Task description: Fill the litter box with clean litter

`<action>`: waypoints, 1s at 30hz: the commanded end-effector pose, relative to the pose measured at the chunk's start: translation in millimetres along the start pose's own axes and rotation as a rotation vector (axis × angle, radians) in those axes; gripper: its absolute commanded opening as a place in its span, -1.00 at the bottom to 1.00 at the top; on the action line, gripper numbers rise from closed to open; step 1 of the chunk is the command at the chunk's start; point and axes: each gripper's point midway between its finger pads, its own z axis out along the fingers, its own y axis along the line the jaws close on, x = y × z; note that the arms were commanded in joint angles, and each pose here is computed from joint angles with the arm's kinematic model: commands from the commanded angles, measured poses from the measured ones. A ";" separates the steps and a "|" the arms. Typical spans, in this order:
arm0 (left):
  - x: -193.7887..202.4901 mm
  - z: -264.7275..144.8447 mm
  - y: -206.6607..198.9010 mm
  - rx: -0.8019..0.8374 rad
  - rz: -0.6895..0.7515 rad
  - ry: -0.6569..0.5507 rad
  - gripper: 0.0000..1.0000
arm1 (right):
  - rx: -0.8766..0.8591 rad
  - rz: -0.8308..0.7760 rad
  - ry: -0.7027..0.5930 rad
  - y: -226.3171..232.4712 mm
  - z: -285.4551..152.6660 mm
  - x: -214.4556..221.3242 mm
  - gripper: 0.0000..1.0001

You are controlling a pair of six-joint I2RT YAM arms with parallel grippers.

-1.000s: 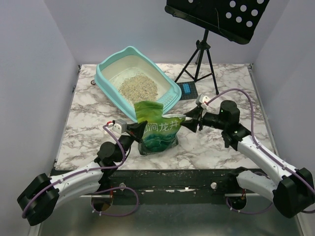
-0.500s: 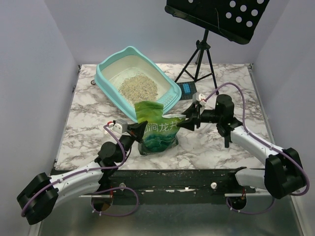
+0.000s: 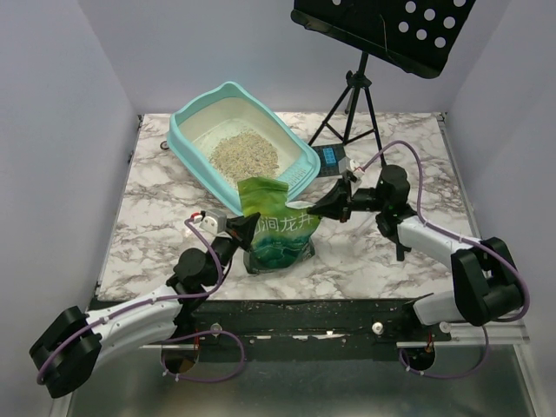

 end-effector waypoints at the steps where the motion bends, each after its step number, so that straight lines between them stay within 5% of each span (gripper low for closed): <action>1: -36.7 10.0 -13.8 0.018 -0.020 -0.060 -1.00 | -0.036 -0.015 -0.048 8.7 1.1 -11.7 -0.99; 22: -28.8 -50.8 -37.9 0.057 -0.476 0.192 -1.00 | 0.216 0.736 -0.059 76.1 -35.3 -13.6 -0.99; 30: 6.2 -82.2 -80.1 0.105 -0.638 0.616 -1.00 | 0.151 0.916 0.029 100.2 -37.5 -4.8 -0.99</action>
